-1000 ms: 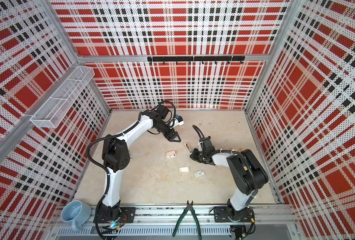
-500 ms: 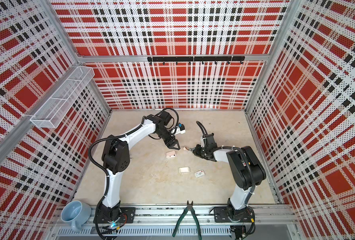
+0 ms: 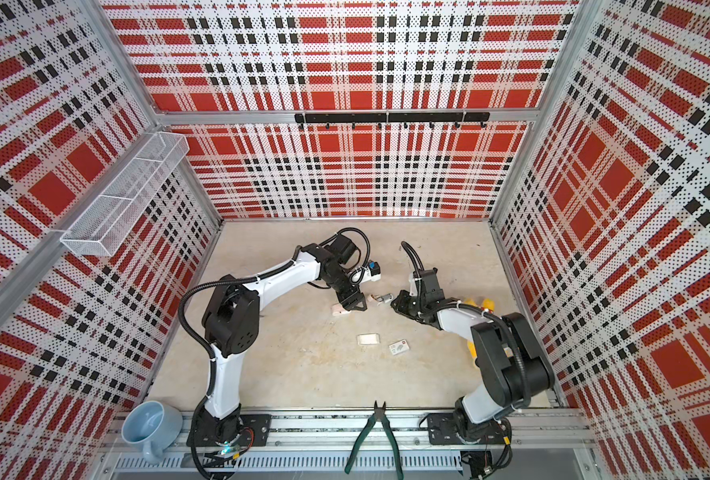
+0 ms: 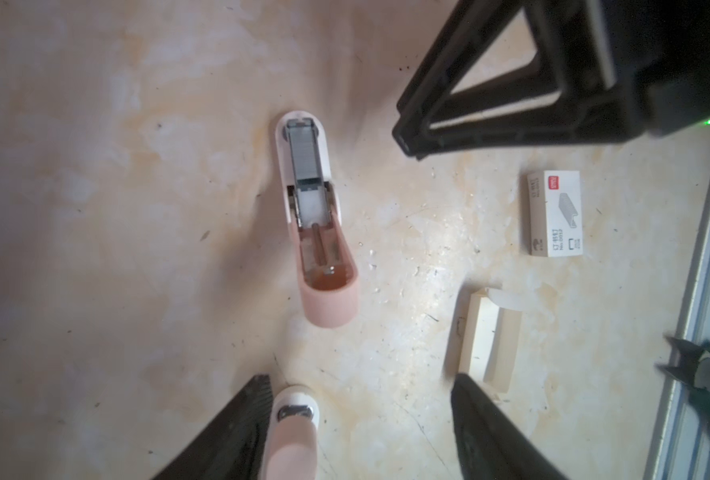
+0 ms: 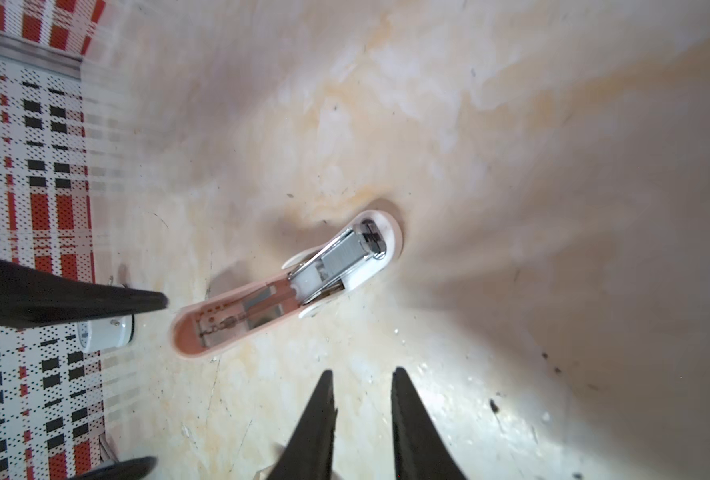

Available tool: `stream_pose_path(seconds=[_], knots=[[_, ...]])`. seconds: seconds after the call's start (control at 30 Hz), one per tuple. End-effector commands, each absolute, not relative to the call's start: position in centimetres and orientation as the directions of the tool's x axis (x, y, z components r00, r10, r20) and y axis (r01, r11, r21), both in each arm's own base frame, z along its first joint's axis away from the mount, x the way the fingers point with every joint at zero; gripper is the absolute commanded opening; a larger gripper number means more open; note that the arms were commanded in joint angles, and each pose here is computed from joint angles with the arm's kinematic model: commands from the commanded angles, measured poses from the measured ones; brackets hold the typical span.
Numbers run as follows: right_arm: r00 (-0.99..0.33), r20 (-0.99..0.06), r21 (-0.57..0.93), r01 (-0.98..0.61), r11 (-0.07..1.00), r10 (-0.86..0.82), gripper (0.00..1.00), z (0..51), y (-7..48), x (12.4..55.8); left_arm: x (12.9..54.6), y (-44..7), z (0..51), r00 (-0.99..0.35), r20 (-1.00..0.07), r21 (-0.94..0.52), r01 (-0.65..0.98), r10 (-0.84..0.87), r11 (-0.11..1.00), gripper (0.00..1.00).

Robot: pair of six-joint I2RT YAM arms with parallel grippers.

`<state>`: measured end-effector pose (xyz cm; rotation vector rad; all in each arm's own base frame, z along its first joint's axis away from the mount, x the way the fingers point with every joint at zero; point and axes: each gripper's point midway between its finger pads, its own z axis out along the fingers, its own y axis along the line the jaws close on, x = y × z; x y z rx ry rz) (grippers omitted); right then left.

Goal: Load the staples into the stapler

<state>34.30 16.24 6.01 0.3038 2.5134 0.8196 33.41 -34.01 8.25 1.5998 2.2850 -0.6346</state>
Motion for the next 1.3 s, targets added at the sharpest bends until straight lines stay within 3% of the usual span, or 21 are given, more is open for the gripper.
stream_pose_path(seconds=[0.0, 0.33, 0.73, 1.27], knots=[[-0.835, -0.372, 0.617, 0.105, 0.78, 0.407, 0.27, 6.5, 14.4, 34.6, 34.8, -35.1, 10.1, -0.326, -0.537, -0.119, 0.942, 0.778, 0.312, 0.72], [-0.82, -0.335, 0.68, 0.13, 0.721, 0.464, 0.27, 5.8, 13.2, 36.9, 35.6, -36.2, 9.3, -0.301, -0.554, -0.088, 0.948, 0.776, 0.305, 0.67], [-0.825, -0.337, 0.724, 0.082, 0.685, 0.455, 0.26, 6.0, 14.6, 40.4, 35.5, -36.6, 8.3, -0.293, -0.53, -0.08, 0.952, 0.796, 0.297, 0.49], [-0.857, -0.278, 0.777, 0.066, 0.626, 0.434, 0.23, 3.4, 15.9, 41.6, 35.4, -36.7, 7.2, -0.312, -0.511, -0.087, 0.946, 0.801, 0.313, 0.46]])
